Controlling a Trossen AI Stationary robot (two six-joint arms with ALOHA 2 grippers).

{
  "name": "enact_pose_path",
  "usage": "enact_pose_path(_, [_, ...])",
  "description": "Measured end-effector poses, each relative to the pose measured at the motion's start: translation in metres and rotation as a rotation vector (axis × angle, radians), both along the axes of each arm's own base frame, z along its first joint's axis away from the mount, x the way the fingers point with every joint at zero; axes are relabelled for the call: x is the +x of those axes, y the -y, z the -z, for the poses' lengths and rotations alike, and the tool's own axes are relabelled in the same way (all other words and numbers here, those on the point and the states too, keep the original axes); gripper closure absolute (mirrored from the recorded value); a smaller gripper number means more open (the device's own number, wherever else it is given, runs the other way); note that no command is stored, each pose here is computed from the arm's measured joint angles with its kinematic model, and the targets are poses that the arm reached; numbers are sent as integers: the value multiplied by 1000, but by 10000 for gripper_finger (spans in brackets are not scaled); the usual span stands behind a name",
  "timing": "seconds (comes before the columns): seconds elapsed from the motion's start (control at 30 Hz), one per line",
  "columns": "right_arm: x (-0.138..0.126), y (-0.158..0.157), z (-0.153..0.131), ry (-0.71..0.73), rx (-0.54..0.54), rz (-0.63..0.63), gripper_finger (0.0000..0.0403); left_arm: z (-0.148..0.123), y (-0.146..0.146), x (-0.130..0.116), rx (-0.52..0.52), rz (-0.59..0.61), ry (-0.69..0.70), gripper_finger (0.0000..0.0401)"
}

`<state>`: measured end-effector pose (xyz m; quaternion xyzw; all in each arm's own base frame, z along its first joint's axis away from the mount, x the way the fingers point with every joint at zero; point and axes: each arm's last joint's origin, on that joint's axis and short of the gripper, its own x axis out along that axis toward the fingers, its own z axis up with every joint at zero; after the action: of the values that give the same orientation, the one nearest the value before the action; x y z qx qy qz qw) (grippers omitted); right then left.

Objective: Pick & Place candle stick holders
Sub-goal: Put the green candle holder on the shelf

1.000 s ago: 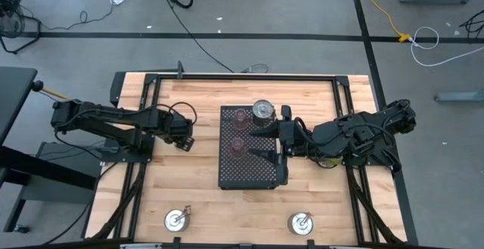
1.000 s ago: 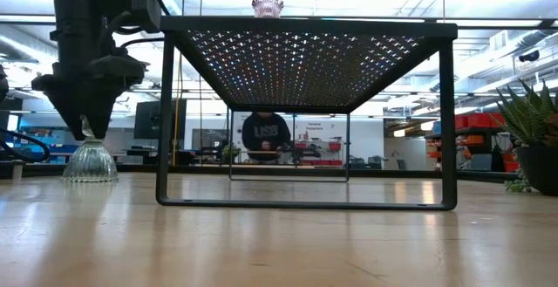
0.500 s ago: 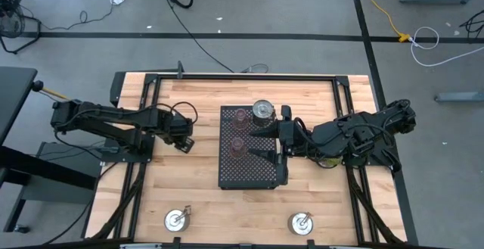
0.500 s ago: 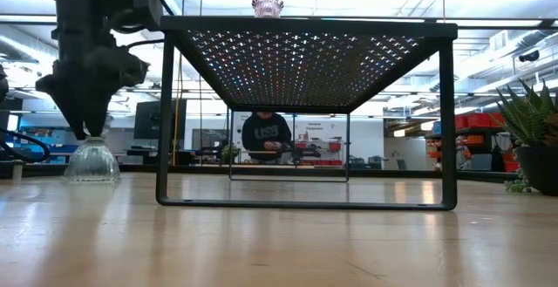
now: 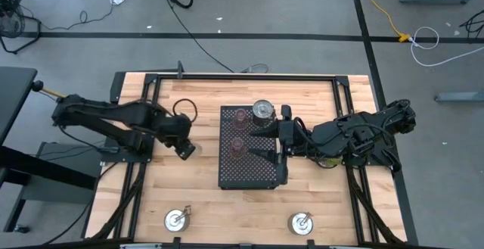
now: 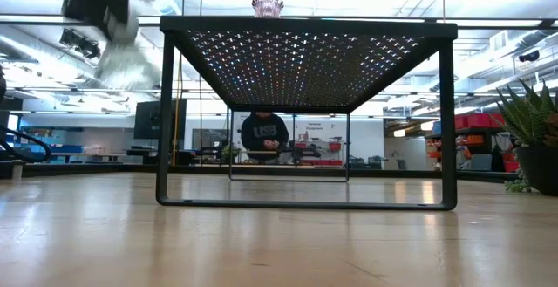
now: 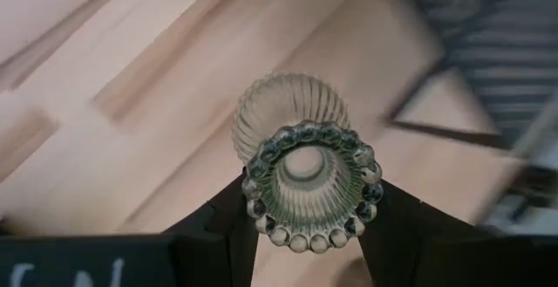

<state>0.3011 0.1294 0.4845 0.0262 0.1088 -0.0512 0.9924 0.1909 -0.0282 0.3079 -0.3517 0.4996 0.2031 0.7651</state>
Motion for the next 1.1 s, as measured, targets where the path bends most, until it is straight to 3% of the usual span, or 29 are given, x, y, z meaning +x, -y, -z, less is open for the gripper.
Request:
enact_pose_path(0.13, [1,3,0,1,-1,16,206,-38,14,1,-22,-2,97,240])
enact_pose_path(0.33, [3,10,0,5,-23,81,206,-64,45,17,-66,67,141,240])
enact_pose_path(0.67, [5,15,0,4,-27,96,206,-83,94,77,-18,213,140,240])
enact_pose_path(0.9, [5,15,0,0,-56,87,206,-77,105,108,89,293,-34,240])
enact_pose_path(1.1, [3,16,0,-18,-74,80,206,-73,112,129,116,364,-25,240])
